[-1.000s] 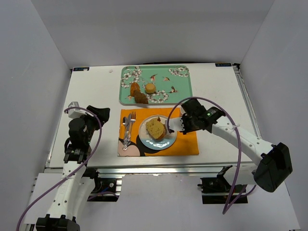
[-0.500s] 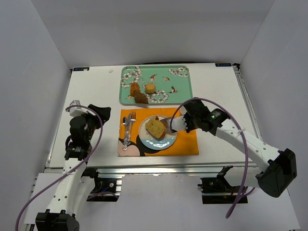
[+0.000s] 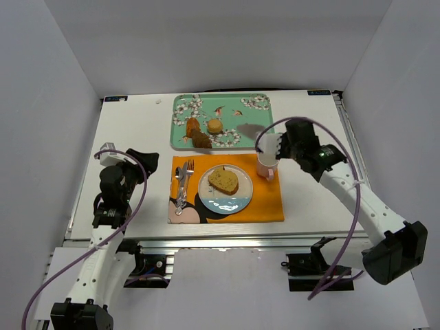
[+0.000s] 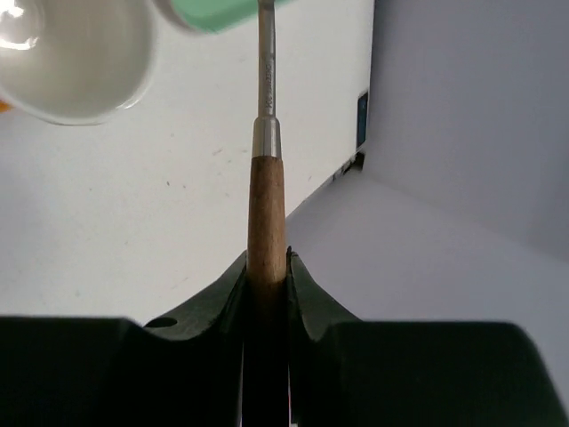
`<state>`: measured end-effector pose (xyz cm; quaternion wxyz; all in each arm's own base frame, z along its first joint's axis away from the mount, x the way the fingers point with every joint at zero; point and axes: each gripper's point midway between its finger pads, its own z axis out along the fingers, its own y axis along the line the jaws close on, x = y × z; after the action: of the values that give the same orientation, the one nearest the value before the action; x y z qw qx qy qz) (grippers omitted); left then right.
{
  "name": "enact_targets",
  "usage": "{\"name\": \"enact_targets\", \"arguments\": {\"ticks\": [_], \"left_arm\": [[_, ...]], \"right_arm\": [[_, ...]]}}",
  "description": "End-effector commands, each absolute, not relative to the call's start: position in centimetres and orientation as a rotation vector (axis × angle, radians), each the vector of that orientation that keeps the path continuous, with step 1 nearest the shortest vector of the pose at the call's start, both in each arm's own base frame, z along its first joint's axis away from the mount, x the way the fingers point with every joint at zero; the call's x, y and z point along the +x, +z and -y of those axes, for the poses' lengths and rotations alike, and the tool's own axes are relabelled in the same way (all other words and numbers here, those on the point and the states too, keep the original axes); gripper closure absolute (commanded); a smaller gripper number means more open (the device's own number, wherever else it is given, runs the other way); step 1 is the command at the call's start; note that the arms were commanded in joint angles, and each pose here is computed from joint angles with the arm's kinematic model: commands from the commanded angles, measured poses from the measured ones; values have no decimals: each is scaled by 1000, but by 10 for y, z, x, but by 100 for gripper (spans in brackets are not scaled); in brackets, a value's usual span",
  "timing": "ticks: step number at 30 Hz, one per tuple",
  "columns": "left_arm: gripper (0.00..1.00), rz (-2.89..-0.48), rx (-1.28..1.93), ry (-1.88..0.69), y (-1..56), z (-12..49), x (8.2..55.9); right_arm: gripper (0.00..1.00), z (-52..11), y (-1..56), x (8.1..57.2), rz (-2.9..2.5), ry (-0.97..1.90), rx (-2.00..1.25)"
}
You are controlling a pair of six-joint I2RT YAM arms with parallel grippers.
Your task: Place the bread
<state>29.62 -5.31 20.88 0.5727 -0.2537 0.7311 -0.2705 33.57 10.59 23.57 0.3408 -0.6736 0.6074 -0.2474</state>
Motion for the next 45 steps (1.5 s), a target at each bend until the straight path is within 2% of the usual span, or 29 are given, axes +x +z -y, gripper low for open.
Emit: {"name": "enact_targets", "arguments": {"ticks": [1,7,9,15,22,31,32,33,36,38,39,42,44,45], "left_arm": [[18,-1687,-561,-652,219,56,299],[18,-1684,-549,-666,222,59,299],[18,-1688,-547,-665,222,59,299],[18,-1692,-538,-675,223,61,302],[18,-1683,-549,-678,223,60,301],[18,-1695,-574,-683,214,60,299],[18,-1701,-574,-684,212,60,300],[18,-1699,-574,-683,213,60,300],[18,-1681,-564,-690,218,61,304],[18,-1679,-559,-690,220,61,305],[18,-1680,-561,-689,220,61,305],[18,-1677,-560,-689,221,61,306],[18,-1679,-559,-690,221,61,306],[18,-1678,-558,-688,222,61,306]], "right_arm": [[100,-86,287,372,-1688,-561,-1220],[100,-13,215,389,-2141,-148,-458],[100,16,195,395,-2170,-134,-292],[100,39,126,400,-2254,-139,-212],[100,59,74,407,-2318,-164,-163],[100,67,57,402,-2373,-160,-188],[97,67,54,402,-2380,-161,-196],[89,66,52,400,-2388,-158,-207],[79,67,50,399,-2396,-163,-227],[67,67,51,397,-2400,-162,-242],[57,67,51,396,-2402,-163,-246],[44,66,58,396,-2393,-141,-251],[39,67,70,397,-2378,-132,-247],[32,67,75,397,-2372,-131,-255]]}}
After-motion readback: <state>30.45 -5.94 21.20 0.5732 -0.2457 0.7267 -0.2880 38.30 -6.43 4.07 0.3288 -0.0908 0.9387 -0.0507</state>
